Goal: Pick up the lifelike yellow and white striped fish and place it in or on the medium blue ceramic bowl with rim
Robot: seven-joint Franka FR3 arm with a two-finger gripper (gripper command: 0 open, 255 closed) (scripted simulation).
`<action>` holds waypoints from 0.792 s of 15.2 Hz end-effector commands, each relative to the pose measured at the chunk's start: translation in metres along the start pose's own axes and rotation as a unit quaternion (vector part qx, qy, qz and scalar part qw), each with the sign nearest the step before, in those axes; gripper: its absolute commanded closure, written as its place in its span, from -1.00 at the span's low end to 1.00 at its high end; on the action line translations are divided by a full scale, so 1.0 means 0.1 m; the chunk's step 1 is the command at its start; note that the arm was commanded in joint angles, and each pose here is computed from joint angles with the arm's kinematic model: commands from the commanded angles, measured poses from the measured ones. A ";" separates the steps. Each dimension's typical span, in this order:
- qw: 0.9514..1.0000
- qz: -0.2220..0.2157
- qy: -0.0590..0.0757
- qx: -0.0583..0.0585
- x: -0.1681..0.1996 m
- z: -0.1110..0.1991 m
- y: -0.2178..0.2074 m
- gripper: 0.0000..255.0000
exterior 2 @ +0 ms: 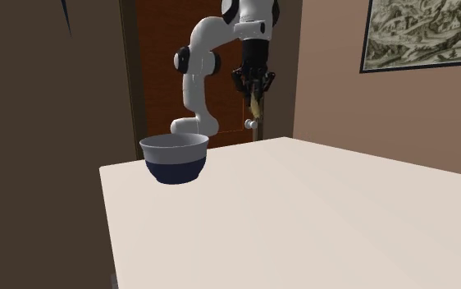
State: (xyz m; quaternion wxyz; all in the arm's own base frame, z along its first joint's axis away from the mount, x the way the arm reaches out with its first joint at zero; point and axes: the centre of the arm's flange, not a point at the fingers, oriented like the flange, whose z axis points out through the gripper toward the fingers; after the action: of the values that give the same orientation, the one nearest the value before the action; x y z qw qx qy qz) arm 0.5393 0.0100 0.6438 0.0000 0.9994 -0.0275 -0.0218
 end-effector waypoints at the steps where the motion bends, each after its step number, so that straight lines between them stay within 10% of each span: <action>1: 1.000 -0.001 0.000 0.000 -0.03 -0.01 0.27 1.00; 12: 1.000 -0.001 0.000 0.000 -0.30 -0.02 1.69 1.00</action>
State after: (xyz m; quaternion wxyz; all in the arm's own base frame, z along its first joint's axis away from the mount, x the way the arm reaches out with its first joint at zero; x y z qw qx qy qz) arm 0.5017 -0.1447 0.6456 0.0000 0.9994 -0.0272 -0.0217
